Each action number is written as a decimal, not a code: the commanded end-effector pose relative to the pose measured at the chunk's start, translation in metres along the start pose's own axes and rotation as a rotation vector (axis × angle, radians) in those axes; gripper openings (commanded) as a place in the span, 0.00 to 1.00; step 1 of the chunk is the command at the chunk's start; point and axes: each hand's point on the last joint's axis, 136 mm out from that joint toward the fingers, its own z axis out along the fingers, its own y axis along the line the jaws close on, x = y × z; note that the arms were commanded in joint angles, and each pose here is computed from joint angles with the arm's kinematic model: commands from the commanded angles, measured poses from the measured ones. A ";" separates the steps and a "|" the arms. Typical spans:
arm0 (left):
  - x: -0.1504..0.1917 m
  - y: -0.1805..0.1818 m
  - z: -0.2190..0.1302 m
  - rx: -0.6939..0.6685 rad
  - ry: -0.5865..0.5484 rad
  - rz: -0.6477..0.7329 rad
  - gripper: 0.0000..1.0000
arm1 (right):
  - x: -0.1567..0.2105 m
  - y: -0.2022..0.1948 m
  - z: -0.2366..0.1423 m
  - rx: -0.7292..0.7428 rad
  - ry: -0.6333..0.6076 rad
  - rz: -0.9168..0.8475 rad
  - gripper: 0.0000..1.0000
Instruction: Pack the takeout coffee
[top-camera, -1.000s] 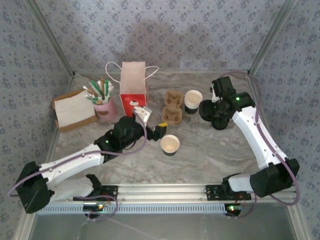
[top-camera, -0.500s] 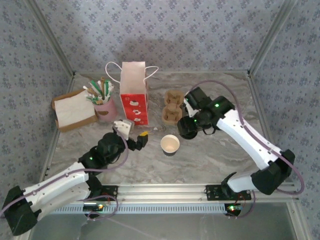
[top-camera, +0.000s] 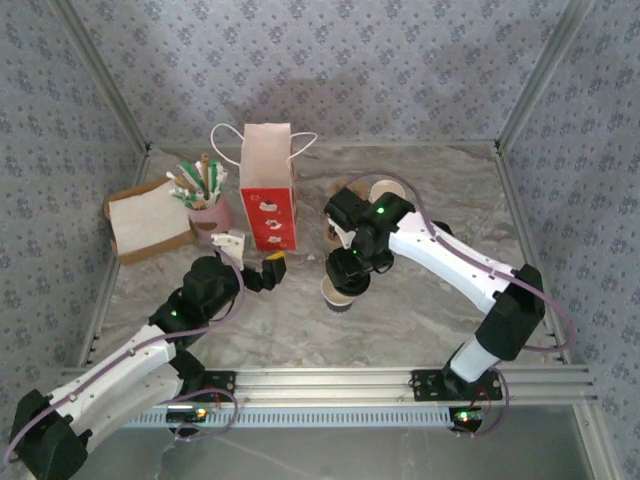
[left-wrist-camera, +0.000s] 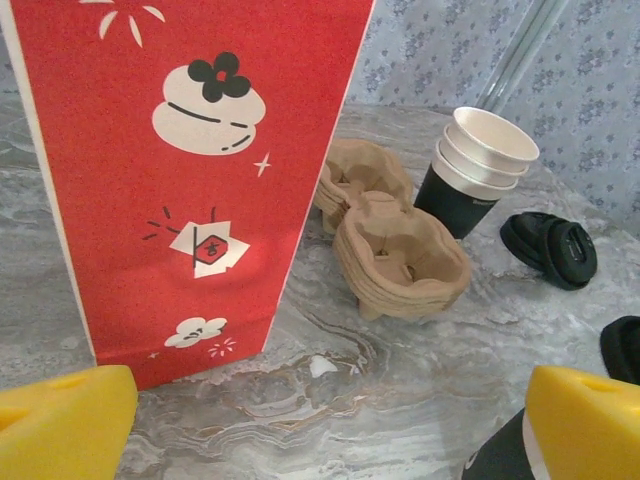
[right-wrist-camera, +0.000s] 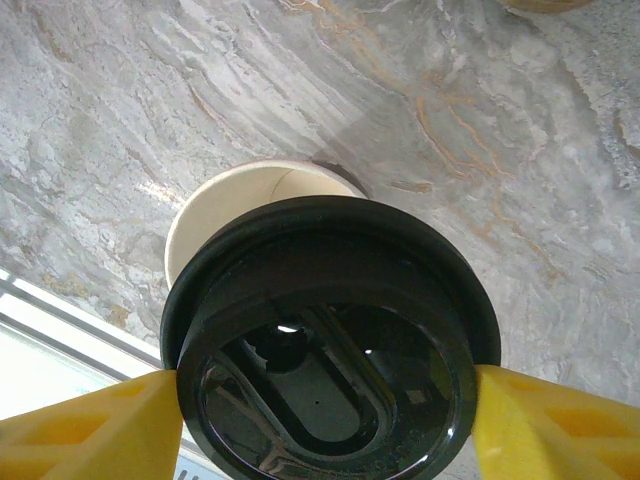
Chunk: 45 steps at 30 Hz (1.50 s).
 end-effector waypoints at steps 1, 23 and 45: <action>-0.006 -0.008 0.000 0.046 -0.020 -0.018 1.00 | 0.003 0.010 -0.001 -0.015 0.032 0.003 0.73; -0.006 -0.008 0.000 0.044 -0.023 -0.011 1.00 | -0.006 0.021 0.026 -0.030 0.066 -0.019 0.73; -0.008 -0.009 -0.002 0.051 -0.026 -0.010 1.00 | 0.000 0.021 0.035 -0.002 0.098 -0.040 0.73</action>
